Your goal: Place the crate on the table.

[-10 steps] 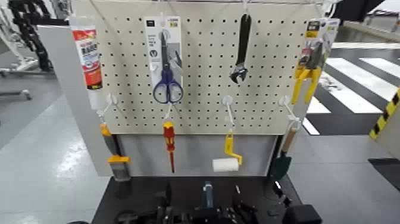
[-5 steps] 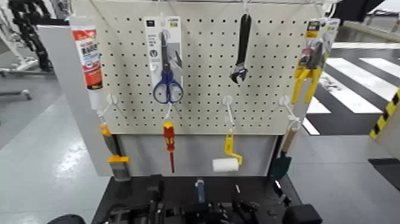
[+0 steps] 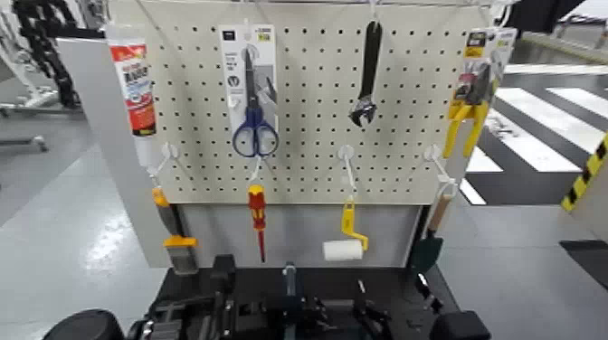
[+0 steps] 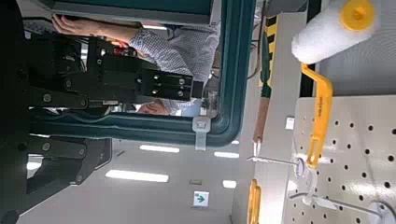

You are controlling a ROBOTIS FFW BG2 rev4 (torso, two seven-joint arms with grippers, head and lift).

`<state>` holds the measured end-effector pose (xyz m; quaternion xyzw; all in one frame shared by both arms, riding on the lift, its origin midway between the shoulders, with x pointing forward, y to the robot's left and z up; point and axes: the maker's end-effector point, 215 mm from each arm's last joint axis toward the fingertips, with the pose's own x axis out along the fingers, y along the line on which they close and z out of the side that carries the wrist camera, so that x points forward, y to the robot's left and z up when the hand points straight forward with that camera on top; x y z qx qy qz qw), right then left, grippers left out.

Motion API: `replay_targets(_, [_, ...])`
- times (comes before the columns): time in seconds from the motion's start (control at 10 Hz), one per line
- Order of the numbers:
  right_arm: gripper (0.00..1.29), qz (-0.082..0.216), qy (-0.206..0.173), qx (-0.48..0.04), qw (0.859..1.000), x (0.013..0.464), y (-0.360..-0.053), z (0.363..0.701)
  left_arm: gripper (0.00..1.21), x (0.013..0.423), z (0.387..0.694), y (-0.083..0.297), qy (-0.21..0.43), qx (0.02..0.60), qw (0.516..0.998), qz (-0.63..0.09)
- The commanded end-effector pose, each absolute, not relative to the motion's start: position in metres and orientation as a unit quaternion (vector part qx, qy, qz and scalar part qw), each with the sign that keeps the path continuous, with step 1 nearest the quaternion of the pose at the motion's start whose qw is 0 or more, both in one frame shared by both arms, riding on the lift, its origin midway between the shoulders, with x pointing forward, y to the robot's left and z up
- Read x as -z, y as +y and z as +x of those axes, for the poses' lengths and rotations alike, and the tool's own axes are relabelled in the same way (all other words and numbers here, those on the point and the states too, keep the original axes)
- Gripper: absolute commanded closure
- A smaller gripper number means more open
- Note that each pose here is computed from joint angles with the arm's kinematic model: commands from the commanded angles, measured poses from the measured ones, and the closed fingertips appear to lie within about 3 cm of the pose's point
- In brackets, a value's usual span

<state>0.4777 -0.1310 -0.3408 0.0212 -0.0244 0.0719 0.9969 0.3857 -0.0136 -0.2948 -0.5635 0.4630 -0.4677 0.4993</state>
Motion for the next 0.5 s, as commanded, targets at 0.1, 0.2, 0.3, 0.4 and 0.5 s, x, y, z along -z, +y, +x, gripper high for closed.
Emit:
replay_targets(0.1, [0.14, 0.022, -0.024, -0.073, 0.997, 0.341, -0.130, 0.478, 1.19, 0.295, 0.398, -0.006, 0.461, 0.464, 0.509, -0.560])
replay_targets(0.2, [0.14, 0.022, -0.025, -0.073, 0.997, 0.341, -0.130, 0.478, 1.18, 0.295, 0.402, -0.005, 0.461, 0.462, 0.510, -0.560])
replay_targets(0.3, [0.14, 0.023, -0.026, -0.072, 0.997, 0.341, -0.130, 0.478, 1.18, 0.295, 0.407, -0.002, 0.461, 0.460, 0.513, -0.559])
replay_targets(0.4, [0.14, 0.023, -0.026, -0.072, 0.997, 0.340, -0.130, 0.478, 1.18, 0.295, 0.412, 0.000, 0.459, 0.459, 0.516, -0.559])
replay_targets(0.5, [0.14, 0.023, -0.026, -0.073, 0.997, 0.341, -0.129, 0.477, 1.18, 0.294, 0.415, 0.000, 0.457, 0.461, 0.518, -0.557])
